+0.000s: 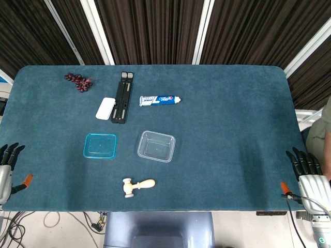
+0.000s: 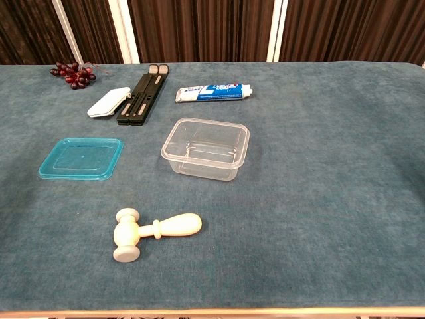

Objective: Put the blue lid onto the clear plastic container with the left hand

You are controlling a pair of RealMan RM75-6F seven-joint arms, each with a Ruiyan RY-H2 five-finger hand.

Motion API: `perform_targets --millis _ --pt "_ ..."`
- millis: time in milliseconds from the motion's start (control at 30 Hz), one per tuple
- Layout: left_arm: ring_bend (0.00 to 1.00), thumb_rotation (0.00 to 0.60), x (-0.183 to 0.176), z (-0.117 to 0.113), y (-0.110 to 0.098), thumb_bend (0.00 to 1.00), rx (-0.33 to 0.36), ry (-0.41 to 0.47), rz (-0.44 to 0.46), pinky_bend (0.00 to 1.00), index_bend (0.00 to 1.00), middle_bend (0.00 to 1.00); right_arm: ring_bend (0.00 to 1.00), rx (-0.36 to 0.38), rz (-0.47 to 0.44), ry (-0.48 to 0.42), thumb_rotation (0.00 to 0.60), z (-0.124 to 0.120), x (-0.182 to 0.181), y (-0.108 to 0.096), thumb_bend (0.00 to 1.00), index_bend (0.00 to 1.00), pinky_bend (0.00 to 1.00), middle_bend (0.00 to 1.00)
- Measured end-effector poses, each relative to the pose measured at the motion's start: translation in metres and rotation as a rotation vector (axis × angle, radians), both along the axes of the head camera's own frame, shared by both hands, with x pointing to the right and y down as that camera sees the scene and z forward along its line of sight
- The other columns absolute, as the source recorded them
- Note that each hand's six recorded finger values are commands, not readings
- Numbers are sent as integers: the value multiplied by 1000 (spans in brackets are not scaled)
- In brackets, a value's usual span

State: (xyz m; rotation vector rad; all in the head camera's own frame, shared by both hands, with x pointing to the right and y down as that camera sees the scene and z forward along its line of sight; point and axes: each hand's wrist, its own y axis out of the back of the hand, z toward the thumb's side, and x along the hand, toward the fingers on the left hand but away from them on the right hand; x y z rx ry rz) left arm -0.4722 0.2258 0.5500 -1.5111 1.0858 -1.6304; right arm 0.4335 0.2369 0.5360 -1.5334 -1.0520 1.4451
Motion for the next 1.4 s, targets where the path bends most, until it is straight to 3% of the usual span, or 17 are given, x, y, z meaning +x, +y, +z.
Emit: perform_targets --millis 467,900,1033,1233,1400 --pt "2 600 -2 -2 -1 271 8 4 -13 0 118 58 0 0 0 0 600 0 -1 0 346 0 0 0" --pt "0 600 -6 2 -8 198 4 13 -14 0 108 53 0 -3 11 6 600 -1 1 1 346 0 0 0" --pt "0 600 -5 12 -11 157 -38 20 -10 0 106 44 0 -12 20 -1 600 1 1 2 346 0 0 0" --pt "0 600 18 34 -43 121 -106 17 87 0 96 41 0 -26 23 -19 600 3 -1 2 346 0 0 0" --pt "0 600 45 56 -65 119 -212 33 160 0 84 41 0 -38 47 -24 600 5 2 1 346 0 0 0"
